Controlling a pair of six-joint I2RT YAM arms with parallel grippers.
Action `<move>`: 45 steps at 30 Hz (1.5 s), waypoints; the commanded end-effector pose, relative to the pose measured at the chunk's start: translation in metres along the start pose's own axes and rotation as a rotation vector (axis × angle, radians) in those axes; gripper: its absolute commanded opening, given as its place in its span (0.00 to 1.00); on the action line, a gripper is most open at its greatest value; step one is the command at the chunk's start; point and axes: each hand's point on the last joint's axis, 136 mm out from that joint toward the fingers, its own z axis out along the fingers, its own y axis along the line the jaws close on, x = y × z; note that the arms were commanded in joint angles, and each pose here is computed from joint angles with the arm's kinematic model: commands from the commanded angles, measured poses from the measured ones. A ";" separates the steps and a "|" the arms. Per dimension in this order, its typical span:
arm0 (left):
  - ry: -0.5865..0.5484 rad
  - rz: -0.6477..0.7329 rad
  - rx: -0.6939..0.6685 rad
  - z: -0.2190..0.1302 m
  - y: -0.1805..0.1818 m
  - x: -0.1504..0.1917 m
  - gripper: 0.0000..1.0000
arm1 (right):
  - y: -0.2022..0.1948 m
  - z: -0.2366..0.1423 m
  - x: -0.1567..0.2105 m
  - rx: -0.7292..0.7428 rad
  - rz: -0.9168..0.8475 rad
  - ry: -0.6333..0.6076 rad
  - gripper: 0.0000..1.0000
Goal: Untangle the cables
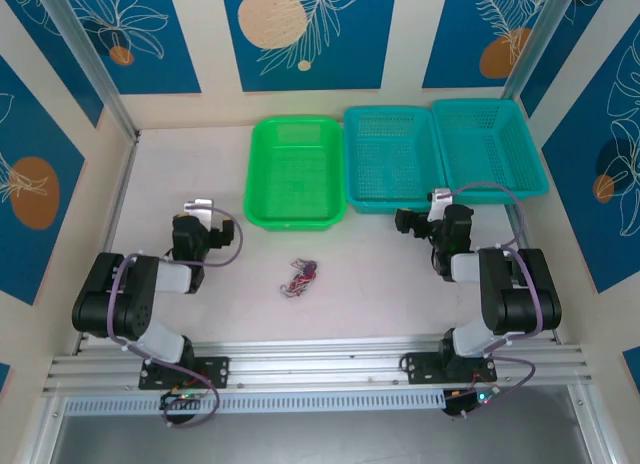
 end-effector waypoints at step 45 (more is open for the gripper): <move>0.354 -0.610 0.613 -0.133 -0.160 -0.057 0.83 | 0.185 -0.126 -0.032 -0.444 0.369 0.441 0.93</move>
